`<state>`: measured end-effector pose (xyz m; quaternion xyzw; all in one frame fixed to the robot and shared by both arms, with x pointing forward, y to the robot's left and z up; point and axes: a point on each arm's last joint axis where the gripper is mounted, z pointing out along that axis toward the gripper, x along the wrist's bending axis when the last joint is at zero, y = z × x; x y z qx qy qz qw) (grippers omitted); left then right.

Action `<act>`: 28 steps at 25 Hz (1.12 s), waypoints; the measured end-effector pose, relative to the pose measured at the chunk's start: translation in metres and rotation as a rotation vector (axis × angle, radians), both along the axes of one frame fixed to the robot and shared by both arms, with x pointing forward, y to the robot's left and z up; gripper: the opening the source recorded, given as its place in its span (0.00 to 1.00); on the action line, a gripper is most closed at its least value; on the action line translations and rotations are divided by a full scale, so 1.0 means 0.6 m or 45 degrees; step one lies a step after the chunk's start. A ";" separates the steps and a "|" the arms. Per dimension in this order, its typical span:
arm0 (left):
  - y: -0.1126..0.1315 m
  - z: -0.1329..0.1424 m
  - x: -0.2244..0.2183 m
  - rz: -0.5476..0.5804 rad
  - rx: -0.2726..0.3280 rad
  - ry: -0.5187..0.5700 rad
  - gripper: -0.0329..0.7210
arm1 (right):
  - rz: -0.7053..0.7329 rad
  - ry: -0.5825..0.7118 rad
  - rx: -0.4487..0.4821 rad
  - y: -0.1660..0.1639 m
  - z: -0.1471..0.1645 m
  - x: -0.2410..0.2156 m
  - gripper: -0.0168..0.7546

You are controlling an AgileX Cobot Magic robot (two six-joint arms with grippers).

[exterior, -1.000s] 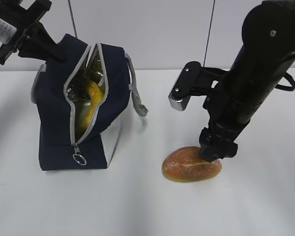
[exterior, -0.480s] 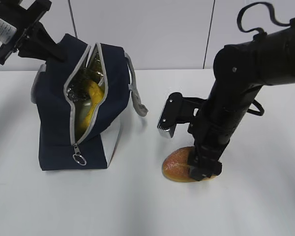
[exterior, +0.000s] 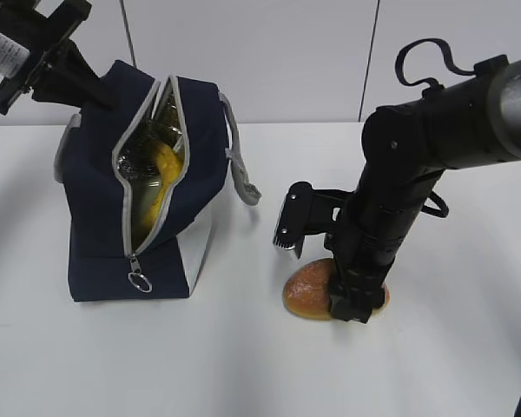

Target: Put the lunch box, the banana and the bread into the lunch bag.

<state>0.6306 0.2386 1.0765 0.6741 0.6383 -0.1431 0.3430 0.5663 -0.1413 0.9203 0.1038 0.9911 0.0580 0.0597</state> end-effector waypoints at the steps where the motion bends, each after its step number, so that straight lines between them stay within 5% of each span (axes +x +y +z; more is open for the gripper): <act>1: 0.000 0.000 0.000 0.000 0.000 0.000 0.04 | 0.000 0.002 -0.001 0.000 0.002 0.001 0.61; 8: 0.000 0.000 0.000 0.000 0.000 0.000 0.04 | -0.052 0.045 -0.022 0.007 0.046 0.017 0.54; 13: 0.000 0.000 0.000 0.000 0.000 0.000 0.04 | -0.134 0.028 -0.111 -0.001 0.130 0.026 0.53; 17: 0.000 0.000 0.000 0.000 0.000 0.000 0.04 | -0.208 -0.050 -0.072 0.001 0.203 0.035 0.53; 21: 0.000 0.000 0.000 0.000 0.000 0.000 0.04 | -0.346 -0.077 0.165 0.025 0.262 0.043 0.53; 28: 0.000 0.000 0.000 0.000 -0.001 0.000 0.04 | -0.497 -0.009 0.768 0.087 0.306 0.054 0.53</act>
